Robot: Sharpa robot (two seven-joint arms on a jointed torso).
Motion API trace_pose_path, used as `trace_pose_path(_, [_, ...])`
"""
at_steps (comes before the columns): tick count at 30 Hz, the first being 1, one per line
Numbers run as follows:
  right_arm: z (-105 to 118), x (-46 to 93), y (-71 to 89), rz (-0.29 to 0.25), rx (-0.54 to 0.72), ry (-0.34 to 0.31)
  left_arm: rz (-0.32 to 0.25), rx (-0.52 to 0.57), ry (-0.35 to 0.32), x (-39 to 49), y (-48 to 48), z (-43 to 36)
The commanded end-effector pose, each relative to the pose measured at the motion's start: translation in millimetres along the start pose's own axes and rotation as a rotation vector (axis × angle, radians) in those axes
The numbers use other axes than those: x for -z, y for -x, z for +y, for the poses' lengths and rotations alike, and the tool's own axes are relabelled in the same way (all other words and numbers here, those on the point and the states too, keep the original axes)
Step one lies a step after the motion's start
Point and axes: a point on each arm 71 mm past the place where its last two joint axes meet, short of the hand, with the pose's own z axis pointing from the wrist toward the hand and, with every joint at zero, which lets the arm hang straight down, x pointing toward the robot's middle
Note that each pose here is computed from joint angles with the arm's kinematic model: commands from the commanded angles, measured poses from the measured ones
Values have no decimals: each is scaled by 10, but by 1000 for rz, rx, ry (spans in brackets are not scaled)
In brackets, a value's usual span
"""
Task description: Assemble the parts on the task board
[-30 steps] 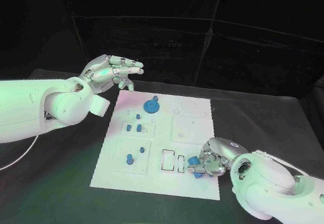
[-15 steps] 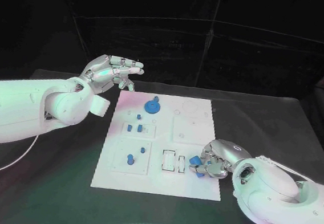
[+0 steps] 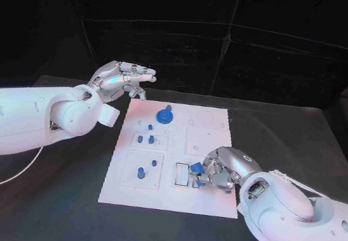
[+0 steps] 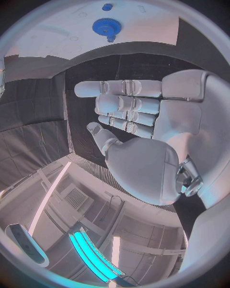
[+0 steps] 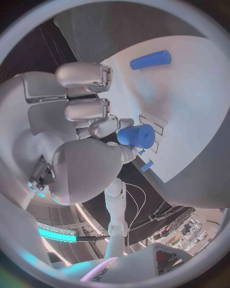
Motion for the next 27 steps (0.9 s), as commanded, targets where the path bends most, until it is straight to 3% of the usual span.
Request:
trace_pose_path(1, [10, -45, -53, 58, -36, -26, 10, 10, -11, -6, -22, -15])
trace_pose_path(5, [58, -101, -105, 89, -39, -39, 10, 10, -11, -3, -26, -16])
trace_pose_path(18, [160, -226, -189, 117, -4, -68, 13, 12, -11, -4, -39, -17])
trace_pose_path(27, [202, -289, -182, 69, 28, -73, 14, 12, -11, -5, -43, -17])
